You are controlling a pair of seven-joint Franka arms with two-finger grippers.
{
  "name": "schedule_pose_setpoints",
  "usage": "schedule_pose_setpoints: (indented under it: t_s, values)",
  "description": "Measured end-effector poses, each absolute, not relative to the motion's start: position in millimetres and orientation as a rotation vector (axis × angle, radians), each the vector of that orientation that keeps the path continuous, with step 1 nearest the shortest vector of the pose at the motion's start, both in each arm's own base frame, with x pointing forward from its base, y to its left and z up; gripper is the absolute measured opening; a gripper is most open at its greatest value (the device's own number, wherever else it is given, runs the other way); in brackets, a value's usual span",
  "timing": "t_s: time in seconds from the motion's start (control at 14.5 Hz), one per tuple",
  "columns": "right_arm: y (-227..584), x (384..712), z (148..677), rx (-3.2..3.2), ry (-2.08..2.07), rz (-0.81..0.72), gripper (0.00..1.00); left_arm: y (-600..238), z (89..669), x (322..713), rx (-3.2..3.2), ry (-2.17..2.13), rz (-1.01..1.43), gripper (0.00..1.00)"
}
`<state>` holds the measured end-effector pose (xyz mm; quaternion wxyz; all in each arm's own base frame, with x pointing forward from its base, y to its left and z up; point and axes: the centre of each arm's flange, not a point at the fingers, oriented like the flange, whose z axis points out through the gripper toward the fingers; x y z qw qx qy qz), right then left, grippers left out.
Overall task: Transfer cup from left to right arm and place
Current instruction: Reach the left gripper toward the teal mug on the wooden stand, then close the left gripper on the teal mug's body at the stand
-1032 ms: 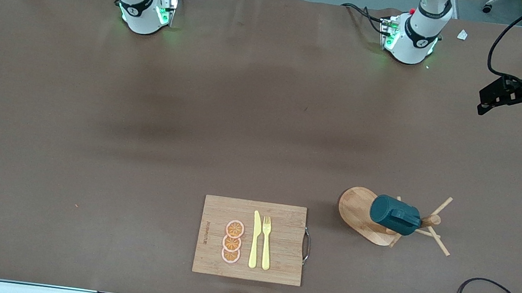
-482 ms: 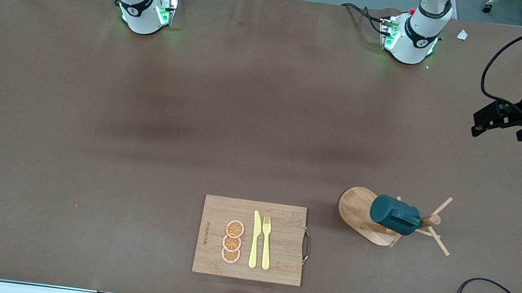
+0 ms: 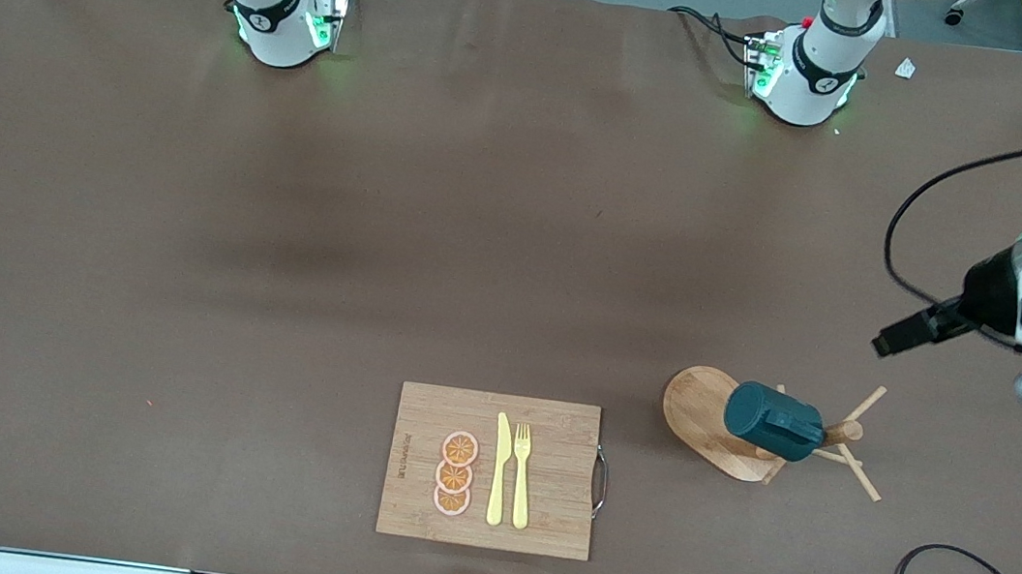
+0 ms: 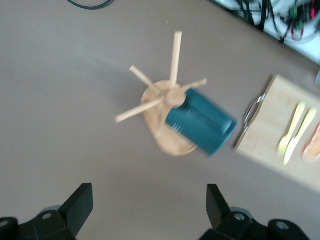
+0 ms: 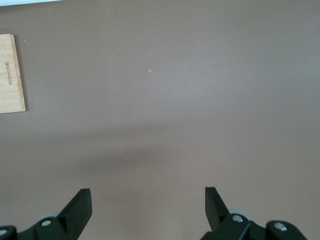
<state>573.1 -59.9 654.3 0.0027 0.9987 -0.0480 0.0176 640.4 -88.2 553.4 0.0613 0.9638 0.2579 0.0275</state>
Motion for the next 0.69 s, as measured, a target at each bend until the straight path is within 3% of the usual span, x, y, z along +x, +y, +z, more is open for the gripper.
schedule_pose_setpoints:
  t_s: [0.28, 0.69]
  values:
    - [-59.6, 573.1, 654.5, 3.132, -0.15, 0.056, 1.0, -98.9, 503.4, 674.4, 2.744, 1.066, 0.071, 1.0]
    - [-59.4, 573.1, 654.4, 3.132, -0.149, 0.056, 1.0, -117.2, 480.5, 690.6, 2.505, 1.275, -0.035, 1.0]
